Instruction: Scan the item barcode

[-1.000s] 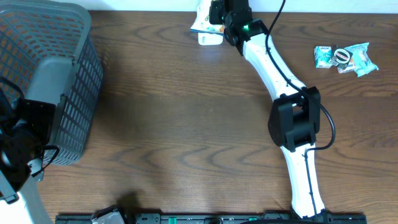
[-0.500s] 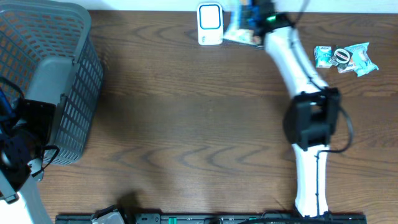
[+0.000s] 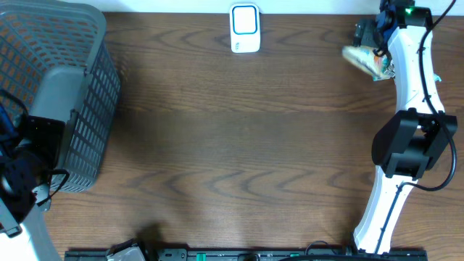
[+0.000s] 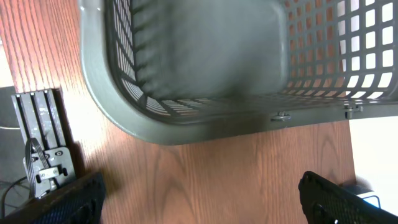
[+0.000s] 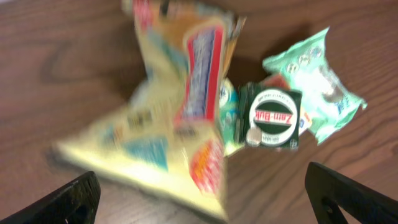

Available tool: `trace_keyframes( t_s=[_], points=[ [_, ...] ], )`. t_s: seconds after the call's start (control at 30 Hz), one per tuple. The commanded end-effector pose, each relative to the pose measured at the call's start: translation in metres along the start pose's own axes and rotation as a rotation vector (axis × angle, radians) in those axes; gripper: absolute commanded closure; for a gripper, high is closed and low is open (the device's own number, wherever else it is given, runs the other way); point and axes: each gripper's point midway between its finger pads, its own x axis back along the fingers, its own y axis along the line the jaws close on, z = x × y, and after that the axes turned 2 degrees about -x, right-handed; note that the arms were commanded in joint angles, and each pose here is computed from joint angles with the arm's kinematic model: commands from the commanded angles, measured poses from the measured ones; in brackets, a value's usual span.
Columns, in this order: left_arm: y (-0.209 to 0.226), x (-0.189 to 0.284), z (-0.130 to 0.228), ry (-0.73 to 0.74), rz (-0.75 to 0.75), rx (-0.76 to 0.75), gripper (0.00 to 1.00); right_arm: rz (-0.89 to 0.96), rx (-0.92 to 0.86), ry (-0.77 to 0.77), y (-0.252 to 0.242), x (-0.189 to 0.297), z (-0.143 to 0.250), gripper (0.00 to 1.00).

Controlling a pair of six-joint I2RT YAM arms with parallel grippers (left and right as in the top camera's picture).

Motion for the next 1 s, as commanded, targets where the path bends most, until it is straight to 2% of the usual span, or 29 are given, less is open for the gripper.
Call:
trace_keyframes(
  t_s=[0.0, 0.17, 0.47, 0.7, 0.97],
  points=[
    [0.010, 0.002, 0.004, 0.014, -0.040, 0.004, 0.03, -0.047, -0.039, -0.018, 0.002, 0.030, -0.005, 0.01],
    [0.010, 0.002, 0.004, 0.014, -0.040, 0.004, 0.02, -0.099, -0.030, -0.025, 0.012, 0.074, -0.001, 0.01],
    [0.010, 0.002, 0.004, 0.014, -0.040, 0.004, 0.02, -0.345, 0.026, -0.083, 0.040, 0.207, 0.021, 0.01],
    [0.010, 0.002, 0.004, 0.014, -0.040, 0.004, 0.03, -0.406, 0.109, -0.092, 0.045, 0.276, 0.070, 0.01],
    [0.010, 0.002, 0.004, 0.014, -0.040, 0.004, 0.02, -0.506, 0.203, -0.195, 0.055, 0.300, 0.144, 0.01]
  ],
)
